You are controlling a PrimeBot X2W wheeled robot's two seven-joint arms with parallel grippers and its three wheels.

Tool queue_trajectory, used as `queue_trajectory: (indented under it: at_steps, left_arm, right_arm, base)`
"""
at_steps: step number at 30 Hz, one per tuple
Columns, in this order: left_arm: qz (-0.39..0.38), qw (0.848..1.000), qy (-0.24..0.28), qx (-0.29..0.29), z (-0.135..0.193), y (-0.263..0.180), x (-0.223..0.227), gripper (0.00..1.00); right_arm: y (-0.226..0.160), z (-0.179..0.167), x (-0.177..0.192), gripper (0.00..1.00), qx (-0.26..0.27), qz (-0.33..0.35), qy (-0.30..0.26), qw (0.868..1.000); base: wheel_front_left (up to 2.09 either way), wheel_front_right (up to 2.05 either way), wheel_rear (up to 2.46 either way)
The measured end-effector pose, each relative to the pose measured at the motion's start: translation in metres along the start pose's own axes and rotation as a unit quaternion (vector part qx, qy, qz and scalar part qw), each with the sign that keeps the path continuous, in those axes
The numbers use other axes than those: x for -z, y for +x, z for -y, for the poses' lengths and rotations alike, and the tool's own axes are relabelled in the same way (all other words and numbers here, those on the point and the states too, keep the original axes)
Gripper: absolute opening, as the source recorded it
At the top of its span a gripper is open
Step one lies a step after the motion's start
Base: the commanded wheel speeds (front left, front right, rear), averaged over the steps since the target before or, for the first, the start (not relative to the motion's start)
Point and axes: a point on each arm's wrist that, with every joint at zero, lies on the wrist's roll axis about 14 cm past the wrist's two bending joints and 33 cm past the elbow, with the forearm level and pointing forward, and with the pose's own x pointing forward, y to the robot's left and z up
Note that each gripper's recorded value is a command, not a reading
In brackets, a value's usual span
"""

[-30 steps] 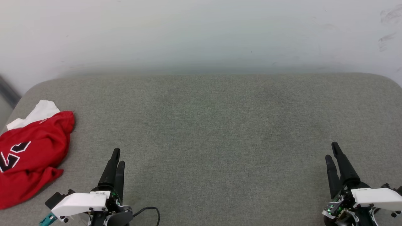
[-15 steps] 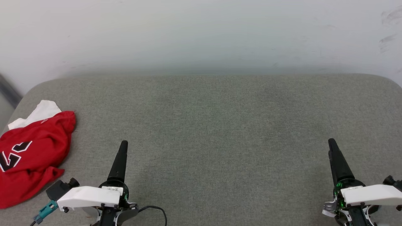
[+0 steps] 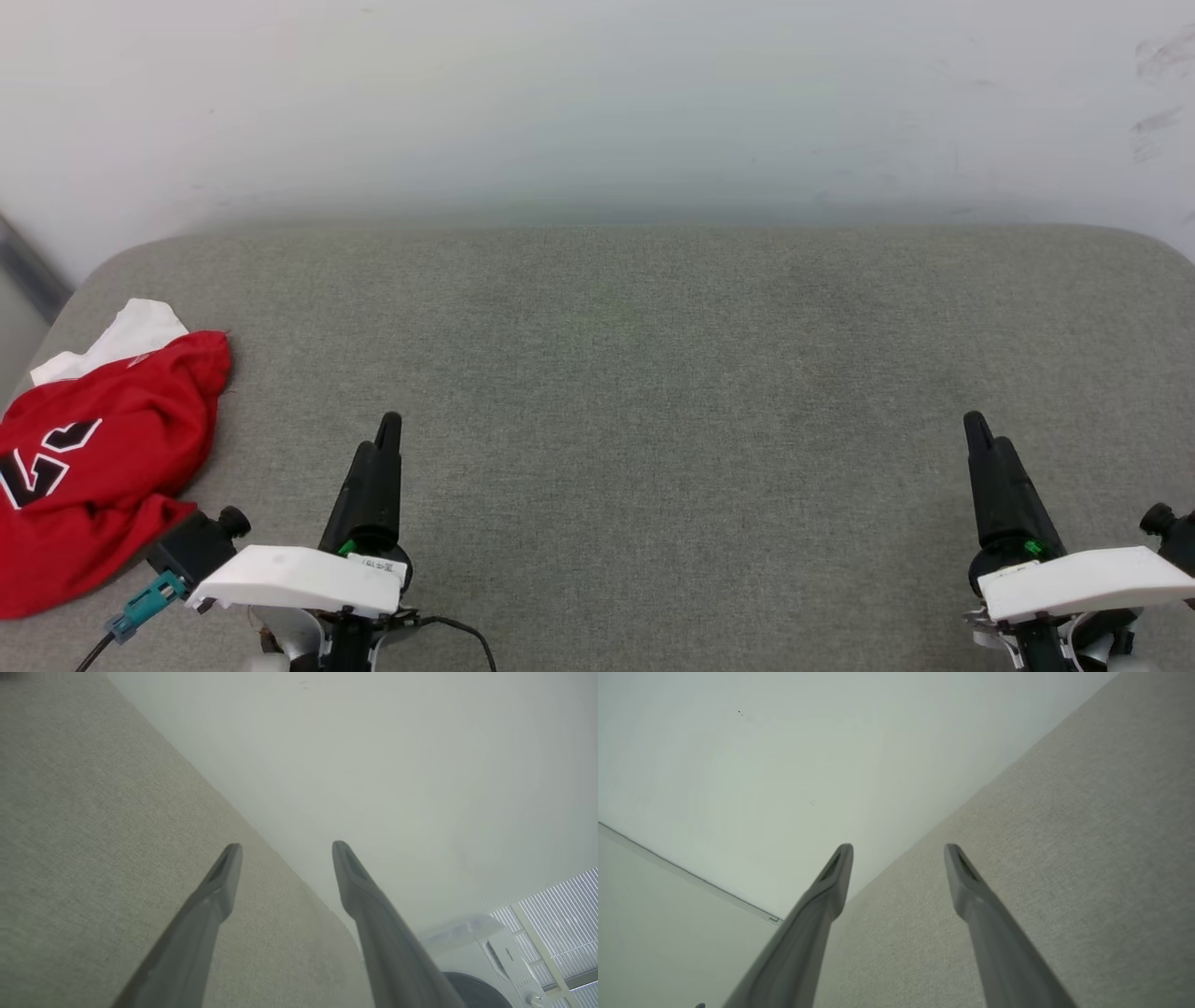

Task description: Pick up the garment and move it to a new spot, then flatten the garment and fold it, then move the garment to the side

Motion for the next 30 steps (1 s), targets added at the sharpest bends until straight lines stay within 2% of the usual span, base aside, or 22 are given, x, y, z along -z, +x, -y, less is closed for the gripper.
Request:
queue_trajectory:
  at_steps: [6, 14, 30]
  left_arm:
    - [-0.003, 0.998, 0.063, 0.004, 0.001, -0.001, 0.003, 1.00]
    - [-0.004, 0.989, 0.147, 0.008, 0.000, -0.002, 0.003, 1.00]
    - [-0.002, 0.966, 0.257, 0.022, 0.005, -0.002, 0.006, 1.00]
  right_arm:
    - [0.000, -0.003, -0.001, 1.00, -0.008, -0.003, -0.078, 0.997]
    - [0.000, -0.008, -0.001, 1.00, -0.017, -0.009, -0.165, 0.986]
    - [-0.002, -0.011, 0.005, 1.00, -0.027, -0.025, -0.273, 0.961]
  base:
    - [0.00, 0.00, 0.00]
    - [0.00, 0.00, 0.00]
    - [0.00, 0.00, 0.00]
